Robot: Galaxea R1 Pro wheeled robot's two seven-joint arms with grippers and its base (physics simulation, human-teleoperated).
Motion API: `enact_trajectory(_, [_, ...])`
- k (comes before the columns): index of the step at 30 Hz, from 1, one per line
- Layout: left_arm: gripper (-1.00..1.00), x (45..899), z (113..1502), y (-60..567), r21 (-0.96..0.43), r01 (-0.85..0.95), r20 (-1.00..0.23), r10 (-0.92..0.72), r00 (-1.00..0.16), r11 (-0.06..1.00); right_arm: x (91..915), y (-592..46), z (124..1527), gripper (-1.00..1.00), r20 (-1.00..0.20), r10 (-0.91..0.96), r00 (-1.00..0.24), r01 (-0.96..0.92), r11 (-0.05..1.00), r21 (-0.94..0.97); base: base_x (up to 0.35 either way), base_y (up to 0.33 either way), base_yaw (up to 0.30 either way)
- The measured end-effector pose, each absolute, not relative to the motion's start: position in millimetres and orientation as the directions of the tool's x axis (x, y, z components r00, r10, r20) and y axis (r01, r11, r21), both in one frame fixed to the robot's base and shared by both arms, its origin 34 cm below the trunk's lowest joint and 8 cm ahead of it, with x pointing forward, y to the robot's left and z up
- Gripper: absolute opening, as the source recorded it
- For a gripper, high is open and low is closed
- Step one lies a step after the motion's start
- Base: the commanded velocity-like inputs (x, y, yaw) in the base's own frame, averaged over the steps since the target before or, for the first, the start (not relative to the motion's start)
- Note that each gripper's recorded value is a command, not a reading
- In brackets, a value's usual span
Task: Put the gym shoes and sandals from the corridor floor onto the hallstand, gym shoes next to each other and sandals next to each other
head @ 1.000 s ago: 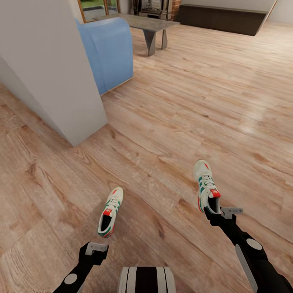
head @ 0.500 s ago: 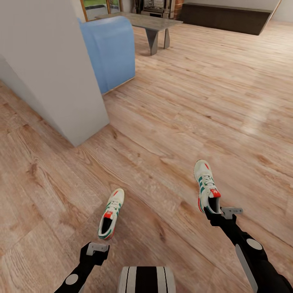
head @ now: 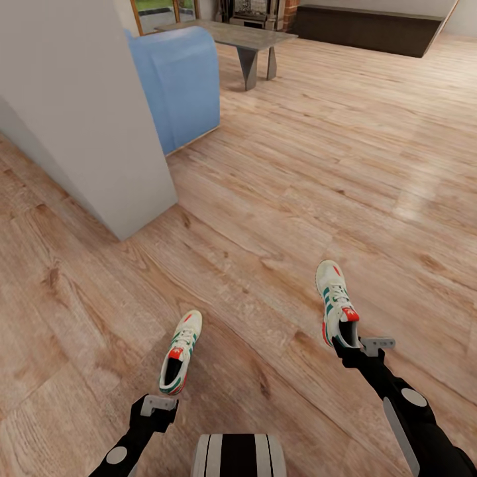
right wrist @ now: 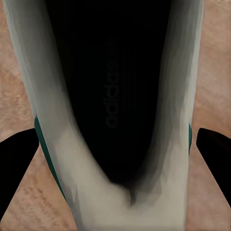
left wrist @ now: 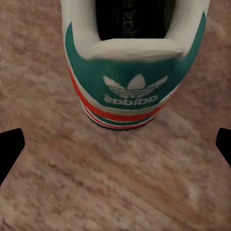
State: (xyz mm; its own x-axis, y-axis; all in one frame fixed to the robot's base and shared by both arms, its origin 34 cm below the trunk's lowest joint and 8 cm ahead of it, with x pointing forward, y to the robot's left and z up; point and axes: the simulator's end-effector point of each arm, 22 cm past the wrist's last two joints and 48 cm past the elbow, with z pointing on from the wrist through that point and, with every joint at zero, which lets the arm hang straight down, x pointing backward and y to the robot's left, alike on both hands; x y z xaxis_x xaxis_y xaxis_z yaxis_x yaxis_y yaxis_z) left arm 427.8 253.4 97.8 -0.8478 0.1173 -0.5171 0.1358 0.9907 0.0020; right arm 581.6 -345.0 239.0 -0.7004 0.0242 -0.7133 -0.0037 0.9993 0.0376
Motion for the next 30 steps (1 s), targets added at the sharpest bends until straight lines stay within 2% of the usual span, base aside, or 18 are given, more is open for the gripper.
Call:
enact_trajectory(6, [1.00, 427.7, 97.8, 253.7, 0.002, 0.135, -0.517, 0.116, -0.848, 0.991, 582.1, -344.4, 239.5, -1.00, -0.714, 0.024, -0.699, -0.005, 0.999, 0.038, 0.118, 0.000, 0.000])
enact_trajectory(30, [1.00, 428.0, 97.8, 252.4, 0.000, 0.135, -0.518, 0.116, -0.847, 0.991, 582.0, -344.3, 239.3, -1.00, -0.714, 0.024, -0.700, -0.005, 0.999, 0.038, 0.031, 0.000, 0.000])
